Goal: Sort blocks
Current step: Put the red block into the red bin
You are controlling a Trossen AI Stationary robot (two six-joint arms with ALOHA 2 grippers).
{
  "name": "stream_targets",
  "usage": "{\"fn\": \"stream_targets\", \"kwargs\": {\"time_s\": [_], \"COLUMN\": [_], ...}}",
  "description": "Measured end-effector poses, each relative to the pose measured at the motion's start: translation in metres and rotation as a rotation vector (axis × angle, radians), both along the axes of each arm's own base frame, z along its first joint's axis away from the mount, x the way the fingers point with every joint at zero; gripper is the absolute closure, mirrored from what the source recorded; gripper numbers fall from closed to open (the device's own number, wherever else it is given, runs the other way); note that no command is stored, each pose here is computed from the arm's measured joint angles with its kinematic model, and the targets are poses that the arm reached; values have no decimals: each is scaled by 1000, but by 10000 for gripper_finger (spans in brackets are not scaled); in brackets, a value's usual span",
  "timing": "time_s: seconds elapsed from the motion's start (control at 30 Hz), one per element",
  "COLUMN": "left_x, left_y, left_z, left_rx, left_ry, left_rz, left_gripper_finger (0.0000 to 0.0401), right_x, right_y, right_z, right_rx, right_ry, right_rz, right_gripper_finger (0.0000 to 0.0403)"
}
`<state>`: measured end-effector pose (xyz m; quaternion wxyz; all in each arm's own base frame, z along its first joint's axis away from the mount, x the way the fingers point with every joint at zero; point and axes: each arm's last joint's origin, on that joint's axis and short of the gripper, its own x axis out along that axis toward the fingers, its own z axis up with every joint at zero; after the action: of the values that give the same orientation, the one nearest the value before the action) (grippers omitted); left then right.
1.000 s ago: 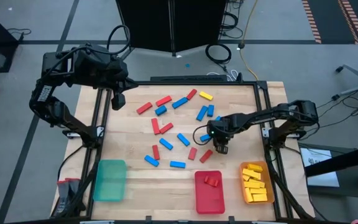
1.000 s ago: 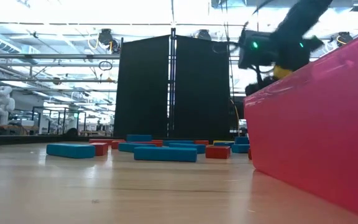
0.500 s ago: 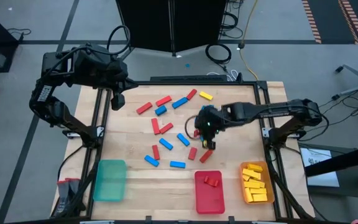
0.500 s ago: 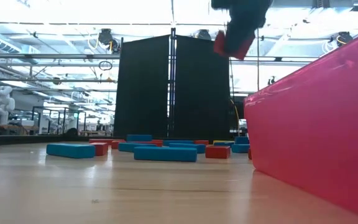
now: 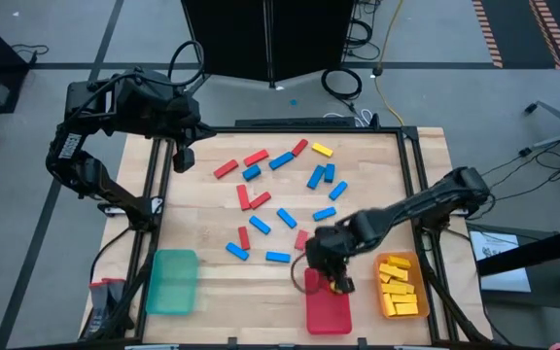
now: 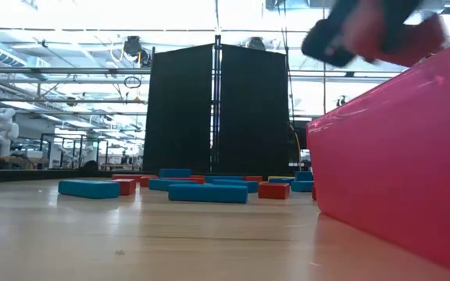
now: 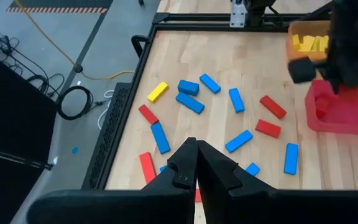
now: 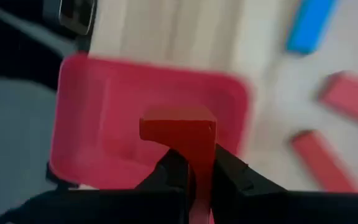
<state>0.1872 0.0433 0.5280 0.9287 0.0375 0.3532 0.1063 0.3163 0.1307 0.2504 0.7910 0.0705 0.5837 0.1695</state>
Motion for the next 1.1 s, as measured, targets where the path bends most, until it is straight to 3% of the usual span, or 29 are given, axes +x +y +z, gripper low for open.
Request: {"fn": "stream_targets", "kwargs": {"time_s": [0.3, 0.47, 0.7, 0.9, 1.1], "left_x": [0, 0, -1, -1, -1], "left_y": [0, 0, 0, 0, 0], "left_z": [0, 0, -1, -1, -1], "left_rx": [2, -1, -3, -3, 6], "left_ry": [4, 6, 12, 12, 15], "left_rz": [-3, -1, -1, -2, -15], "left_gripper_finger": [386, 386, 386, 386, 386], "right_x": [12, 14, 13, 12, 2], "right_y": [39, 38, 39, 40, 4], "right_z": [-38, -38, -39, -38, -12], "right_rx": [56, 44, 28, 32, -94], "right_ry": [36, 28, 35, 43, 84], "right_rz": [76, 41, 2, -4, 33], "right_gripper_finger": [380, 376, 313, 305, 306]}}
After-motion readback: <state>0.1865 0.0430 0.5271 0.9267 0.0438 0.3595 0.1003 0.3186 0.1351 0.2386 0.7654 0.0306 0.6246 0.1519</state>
